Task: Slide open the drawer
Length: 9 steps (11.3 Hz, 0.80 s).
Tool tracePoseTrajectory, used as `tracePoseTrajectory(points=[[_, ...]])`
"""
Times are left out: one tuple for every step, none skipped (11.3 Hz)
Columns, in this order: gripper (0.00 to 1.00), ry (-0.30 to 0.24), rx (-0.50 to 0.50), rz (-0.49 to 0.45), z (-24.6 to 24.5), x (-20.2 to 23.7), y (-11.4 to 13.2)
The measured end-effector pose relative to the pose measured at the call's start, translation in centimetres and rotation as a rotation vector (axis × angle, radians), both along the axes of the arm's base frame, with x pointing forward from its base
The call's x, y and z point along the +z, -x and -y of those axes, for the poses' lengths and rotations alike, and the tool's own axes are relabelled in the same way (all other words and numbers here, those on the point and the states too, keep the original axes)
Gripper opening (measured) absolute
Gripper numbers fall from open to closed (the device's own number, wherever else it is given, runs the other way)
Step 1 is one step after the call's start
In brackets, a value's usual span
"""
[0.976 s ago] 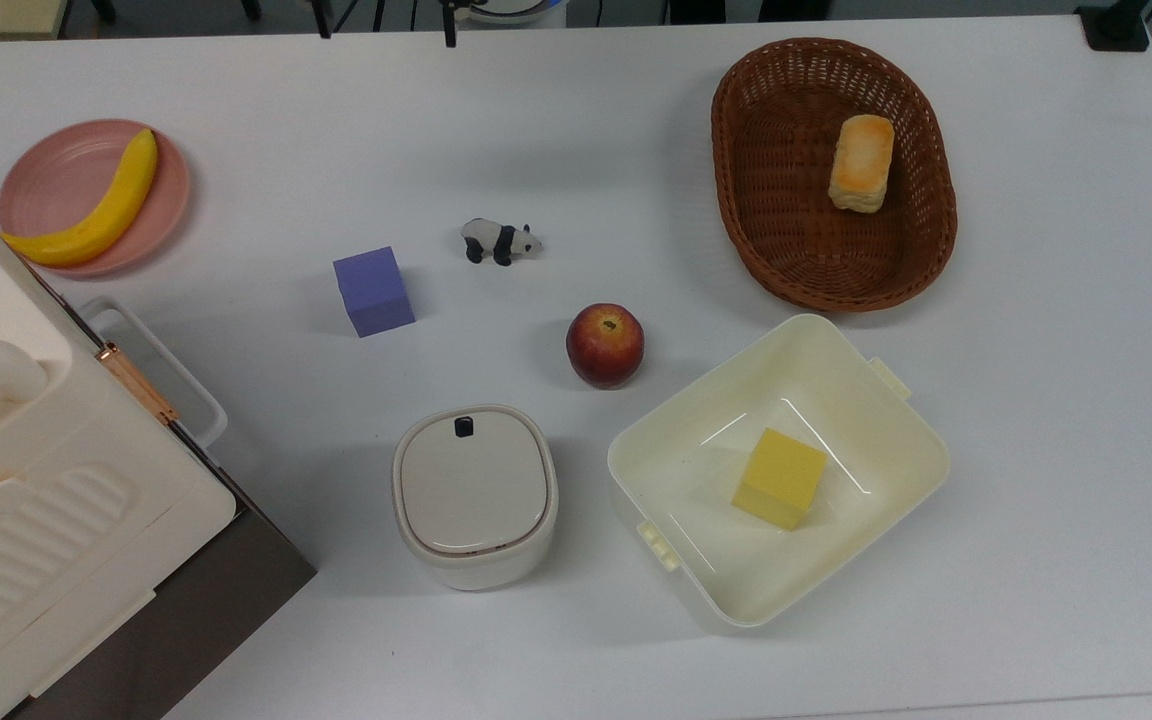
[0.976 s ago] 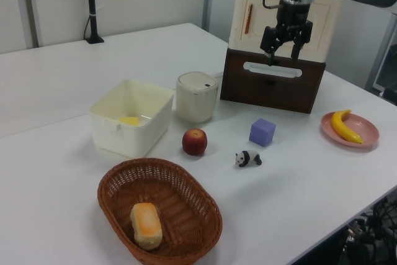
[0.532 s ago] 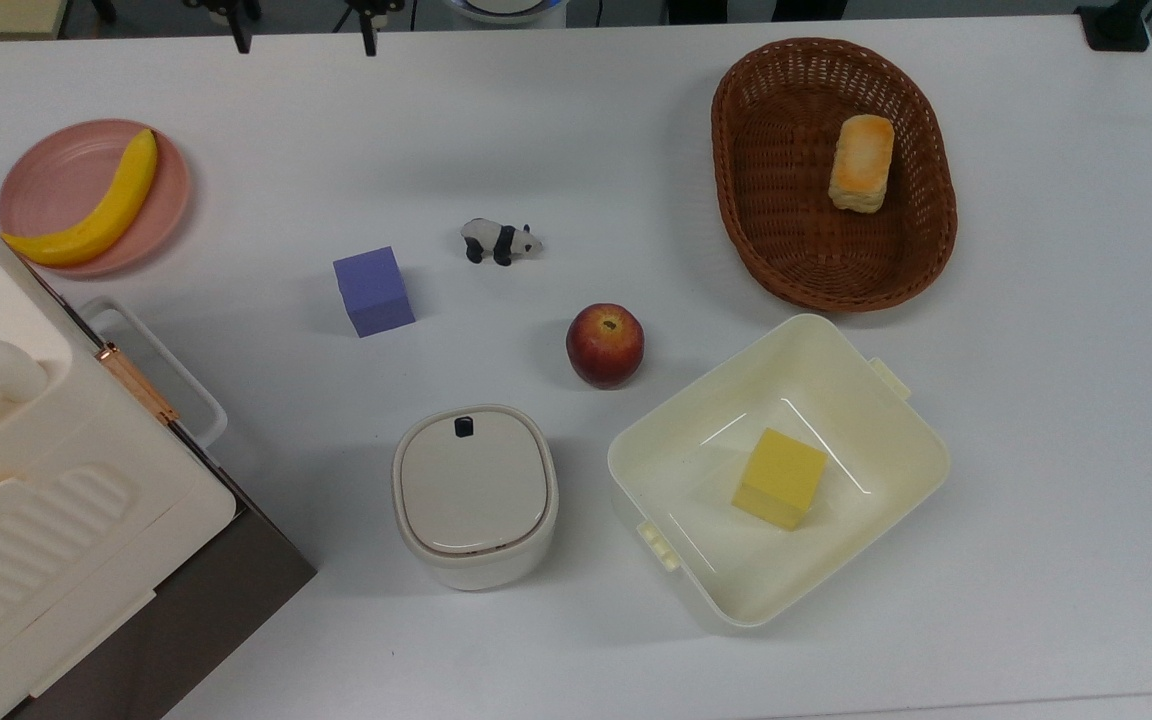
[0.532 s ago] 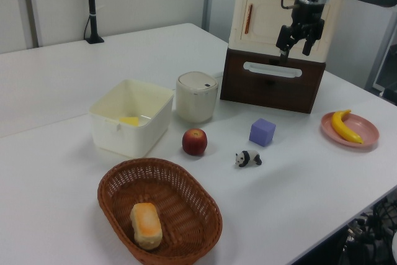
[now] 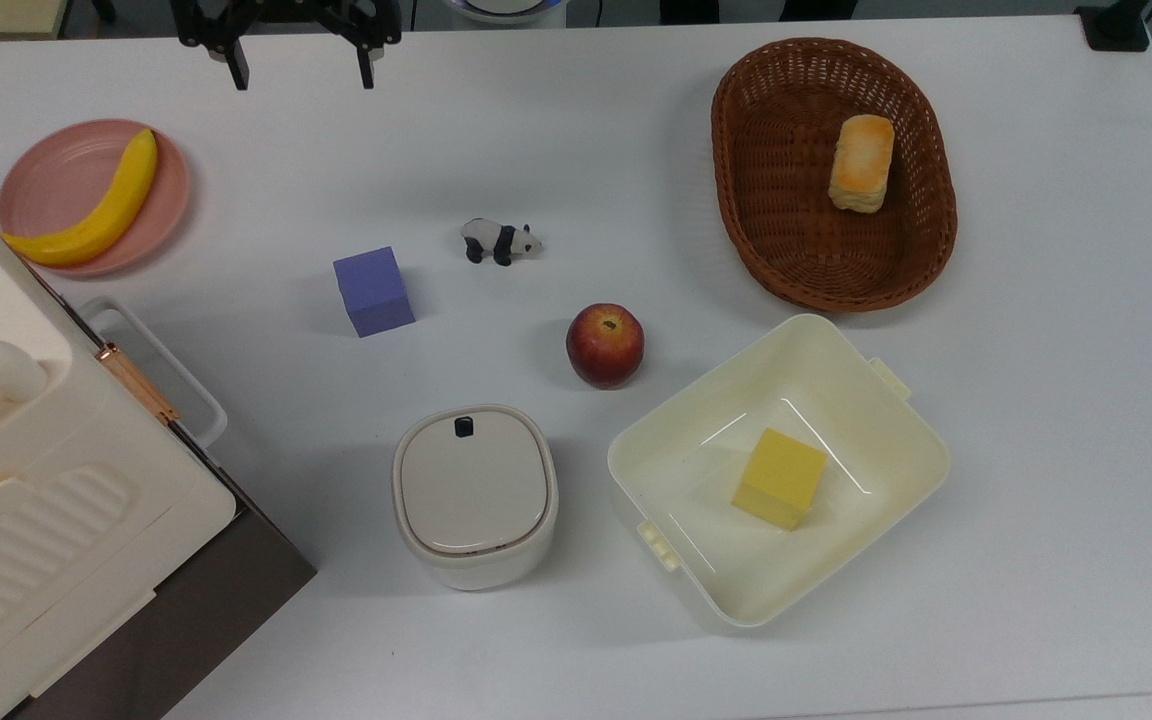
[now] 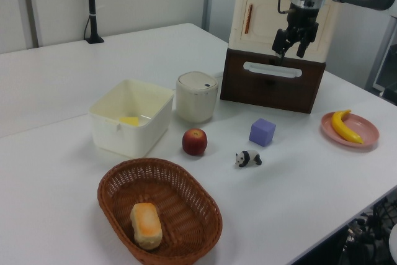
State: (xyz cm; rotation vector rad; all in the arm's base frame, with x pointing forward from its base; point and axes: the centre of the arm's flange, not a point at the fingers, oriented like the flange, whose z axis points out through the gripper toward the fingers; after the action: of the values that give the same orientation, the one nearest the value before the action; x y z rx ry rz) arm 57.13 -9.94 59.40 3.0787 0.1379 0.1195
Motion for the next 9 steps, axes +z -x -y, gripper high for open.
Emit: tracePoseTrajectory(points=[[1.0,0.004,0.051,-0.003,0.0,0.0,0.0],[1.0,0.011,0.128,-0.008,0.1,-0.1,0.0],[1.0,0.024,0.192,-0.015,0.5,-0.1,0.0],[1.0,0.038,0.262,-0.026,1.3,-0.3,0.1],[1.0,0.053,0.322,-0.042,2.3,-0.7,0.1],[1.0,0.075,0.38,-0.048,3.5,-1.3,-0.2],[1.0,0.101,0.415,-0.03,4.4,-2.0,-0.9],[1.0,0.129,0.436,0.0,5.3,-3.0,-2.0],[1.0,0.147,0.447,0.022,5.8,-4.2,-3.1]])
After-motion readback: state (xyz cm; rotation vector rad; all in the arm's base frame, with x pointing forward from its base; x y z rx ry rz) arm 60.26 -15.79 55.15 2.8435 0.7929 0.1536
